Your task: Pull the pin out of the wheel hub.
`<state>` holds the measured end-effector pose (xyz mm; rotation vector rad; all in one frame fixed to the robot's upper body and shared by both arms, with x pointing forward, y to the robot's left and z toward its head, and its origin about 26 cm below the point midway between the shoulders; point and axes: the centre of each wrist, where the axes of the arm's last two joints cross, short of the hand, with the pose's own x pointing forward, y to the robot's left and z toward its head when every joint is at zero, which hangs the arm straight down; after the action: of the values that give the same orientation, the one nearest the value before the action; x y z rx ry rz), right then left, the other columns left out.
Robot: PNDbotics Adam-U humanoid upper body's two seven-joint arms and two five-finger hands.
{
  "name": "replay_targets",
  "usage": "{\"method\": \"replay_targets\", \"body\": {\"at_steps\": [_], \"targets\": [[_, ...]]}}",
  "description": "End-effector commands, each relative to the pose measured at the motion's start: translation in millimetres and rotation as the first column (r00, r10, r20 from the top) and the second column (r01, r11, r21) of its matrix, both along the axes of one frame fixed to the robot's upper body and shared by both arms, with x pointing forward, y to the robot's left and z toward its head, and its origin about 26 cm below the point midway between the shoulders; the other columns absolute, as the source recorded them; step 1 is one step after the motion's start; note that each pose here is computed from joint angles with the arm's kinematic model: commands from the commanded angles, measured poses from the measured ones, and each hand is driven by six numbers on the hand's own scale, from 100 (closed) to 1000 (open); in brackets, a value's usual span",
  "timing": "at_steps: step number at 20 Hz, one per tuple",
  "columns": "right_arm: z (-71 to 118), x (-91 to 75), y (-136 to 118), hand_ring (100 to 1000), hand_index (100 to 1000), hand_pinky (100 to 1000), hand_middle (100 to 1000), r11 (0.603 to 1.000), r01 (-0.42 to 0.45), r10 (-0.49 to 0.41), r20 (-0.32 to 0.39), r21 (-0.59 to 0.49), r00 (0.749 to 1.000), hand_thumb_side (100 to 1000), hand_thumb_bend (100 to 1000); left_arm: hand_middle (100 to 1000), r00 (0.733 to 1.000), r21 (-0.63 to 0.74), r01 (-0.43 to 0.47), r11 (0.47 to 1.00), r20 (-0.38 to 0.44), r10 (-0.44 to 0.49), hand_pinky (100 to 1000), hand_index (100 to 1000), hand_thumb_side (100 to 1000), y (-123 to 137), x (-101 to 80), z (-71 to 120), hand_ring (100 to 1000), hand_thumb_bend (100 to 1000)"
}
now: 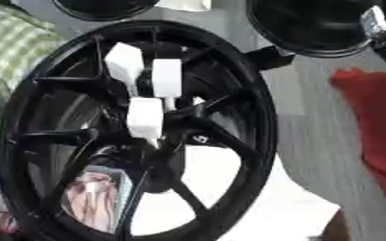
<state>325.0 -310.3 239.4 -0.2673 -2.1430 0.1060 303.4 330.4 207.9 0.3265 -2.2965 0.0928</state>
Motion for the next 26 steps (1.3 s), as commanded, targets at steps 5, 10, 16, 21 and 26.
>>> {"method": "replay_targets", "body": {"at_steps": [5,10,16,21,26], "targets": [[10.8,-1.5,-2,745,751,889,617,1.000,0.011,-0.010,0.032,-0.022,0.999,341,265,669,1.000,0.026,0.000,1.000,0.027,0.000,721,796,866,1,-3.6,8.2,689,100],[24.1,-3.5,-3,749,752,888,622,0.998,0.018,-0.014,0.067,-0.062,0.998,299,293,670,1.000,0.031,-0.001,1.000,0.023,0.000,722,796,866,1,-3.8,8.0,689,100],[63.5,-12.0,3,769,766,884,651,0.968,0.002,0.036,0.146,-0.251,0.989,321,404,671,1.000,0.043,-0.002,0.999,0.019,0.001,722,797,868,2,-4.2,8.0,690,100],[99.4,-26.5,20,799,776,881,689,0.884,-0.002,0.121,0.224,-0.467,0.967,236,420,671,1.000,0.054,0.000,0.999,0.013,-0.001,723,797,864,3,-4.2,8.0,690,100],[123.6,-37.1,41,821,774,869,712,0.743,0.010,0.232,0.272,-0.669,0.934,228,475,671,1.000,0.067,0.009,0.998,0.011,-0.010,723,797,864,2,-3.8,9.0,690,100]]}}
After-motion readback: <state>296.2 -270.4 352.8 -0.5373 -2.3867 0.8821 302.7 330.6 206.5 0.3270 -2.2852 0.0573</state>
